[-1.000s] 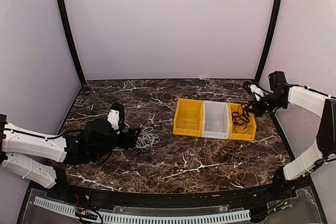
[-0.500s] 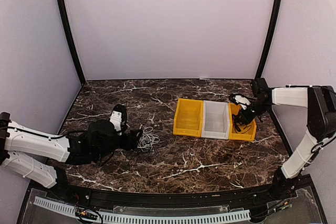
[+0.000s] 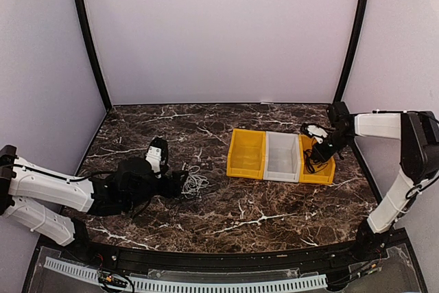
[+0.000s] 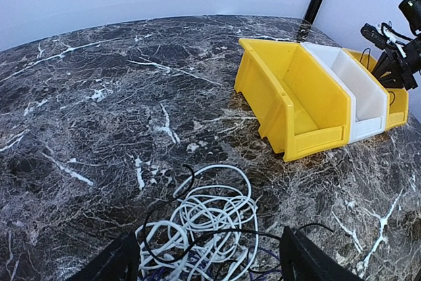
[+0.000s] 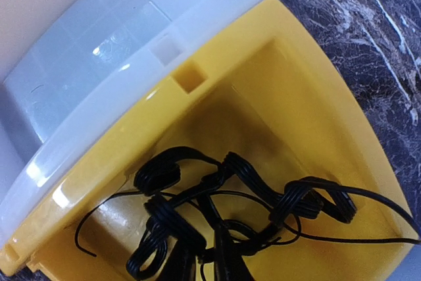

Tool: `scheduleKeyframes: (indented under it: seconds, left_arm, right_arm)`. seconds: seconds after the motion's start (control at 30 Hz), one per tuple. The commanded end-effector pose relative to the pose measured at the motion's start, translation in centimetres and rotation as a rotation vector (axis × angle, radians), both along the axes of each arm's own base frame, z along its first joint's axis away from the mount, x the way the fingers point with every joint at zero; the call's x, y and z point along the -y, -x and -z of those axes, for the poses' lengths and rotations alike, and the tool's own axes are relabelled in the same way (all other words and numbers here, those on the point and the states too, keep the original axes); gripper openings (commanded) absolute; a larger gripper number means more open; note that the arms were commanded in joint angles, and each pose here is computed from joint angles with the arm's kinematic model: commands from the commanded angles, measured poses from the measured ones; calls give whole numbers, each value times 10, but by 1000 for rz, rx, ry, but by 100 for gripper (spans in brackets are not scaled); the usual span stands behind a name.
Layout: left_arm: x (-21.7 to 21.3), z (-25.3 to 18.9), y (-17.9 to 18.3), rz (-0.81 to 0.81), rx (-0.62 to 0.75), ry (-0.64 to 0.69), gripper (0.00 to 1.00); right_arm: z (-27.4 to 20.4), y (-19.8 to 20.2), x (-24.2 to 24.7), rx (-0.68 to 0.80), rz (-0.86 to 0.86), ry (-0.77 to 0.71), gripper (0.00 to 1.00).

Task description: Untangle the cables

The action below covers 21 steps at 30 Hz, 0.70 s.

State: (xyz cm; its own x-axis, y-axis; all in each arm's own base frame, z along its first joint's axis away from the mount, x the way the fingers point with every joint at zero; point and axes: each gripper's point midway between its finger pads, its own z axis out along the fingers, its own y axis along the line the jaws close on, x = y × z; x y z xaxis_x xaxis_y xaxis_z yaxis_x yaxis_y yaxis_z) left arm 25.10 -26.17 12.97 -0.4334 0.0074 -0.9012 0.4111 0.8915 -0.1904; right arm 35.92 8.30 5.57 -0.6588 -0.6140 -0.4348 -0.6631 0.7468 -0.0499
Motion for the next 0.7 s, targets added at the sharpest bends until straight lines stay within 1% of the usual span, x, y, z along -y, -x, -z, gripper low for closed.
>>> scheduleKeyframes:
  seconds: [0.0,0.07,0.3,0.43,0.57,0.67]
  left_arm:
    - [2,-13,-4,-15,16,21,76]
    - [-1,-14,-5,-36,8,14,77]
    - [-9,-22,-6,-69,17,11,81]
    - [-13,-23,-6,-86,9,6,82]
    - [-17,-20,-7,-106,-11,4,83]
    - [-21,-14,-8,-125,-54,21,83]
  right_arm:
    - [-39,-2,1,68,15,2,19]
    - [-51,1,3,86,18,8,26]
    - [-88,6,5,149,22,23,40]
    - [-107,3,-11,183,-6,-9,41]
    - [-124,2,-59,222,-134,-65,41]
    - [-129,2,-100,235,-242,-97,40]
